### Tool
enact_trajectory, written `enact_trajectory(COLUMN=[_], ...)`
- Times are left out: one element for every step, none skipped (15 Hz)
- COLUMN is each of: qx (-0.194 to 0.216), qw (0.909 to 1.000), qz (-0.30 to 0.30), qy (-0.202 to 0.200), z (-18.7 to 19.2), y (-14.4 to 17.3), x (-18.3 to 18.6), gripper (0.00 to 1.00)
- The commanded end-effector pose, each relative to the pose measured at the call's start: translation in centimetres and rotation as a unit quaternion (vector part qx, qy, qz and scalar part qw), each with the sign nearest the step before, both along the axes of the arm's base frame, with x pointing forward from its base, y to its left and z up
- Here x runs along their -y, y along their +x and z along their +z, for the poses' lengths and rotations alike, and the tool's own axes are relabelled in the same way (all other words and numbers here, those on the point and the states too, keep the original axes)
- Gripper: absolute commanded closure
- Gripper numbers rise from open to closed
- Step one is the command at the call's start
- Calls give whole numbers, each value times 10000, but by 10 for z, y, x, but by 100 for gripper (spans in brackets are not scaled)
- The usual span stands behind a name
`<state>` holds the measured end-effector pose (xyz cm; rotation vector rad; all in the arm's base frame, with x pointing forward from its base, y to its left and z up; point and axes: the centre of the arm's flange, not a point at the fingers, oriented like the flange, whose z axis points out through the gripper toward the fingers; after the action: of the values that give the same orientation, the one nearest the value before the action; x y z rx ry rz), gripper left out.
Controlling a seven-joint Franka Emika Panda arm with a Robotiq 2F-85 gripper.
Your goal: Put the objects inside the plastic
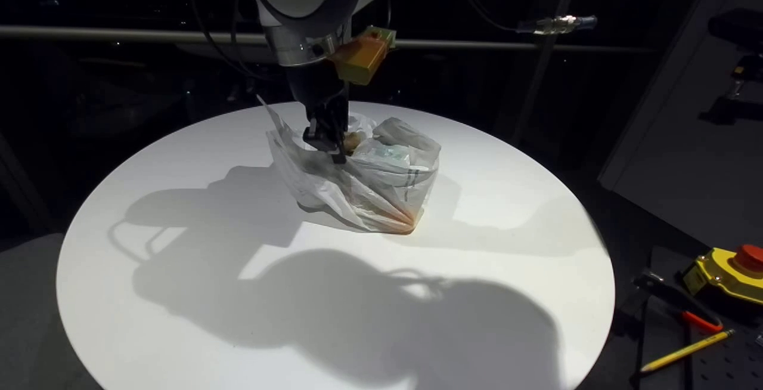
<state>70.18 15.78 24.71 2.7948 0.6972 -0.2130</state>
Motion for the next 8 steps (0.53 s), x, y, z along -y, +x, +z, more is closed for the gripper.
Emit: enact_trajectory(qx=[360,400,429,464,512,572,637,755], qw=[9982,9974,9964,9952,9936,9920,9903,9879], qz=[-457,-588,-716,-855,-991,-1115,-1227,-1346], qy=[-129,-130,-121,-125,-153,-161,-167,-178], z=[16,18,21,24,27,34,41,54], y=[-13,-15,-17,-18,-19,-22,-25,-29], x=[5,7,9,11,14,16,17,19], gripper=[100,100,100,100,100,100,100,100])
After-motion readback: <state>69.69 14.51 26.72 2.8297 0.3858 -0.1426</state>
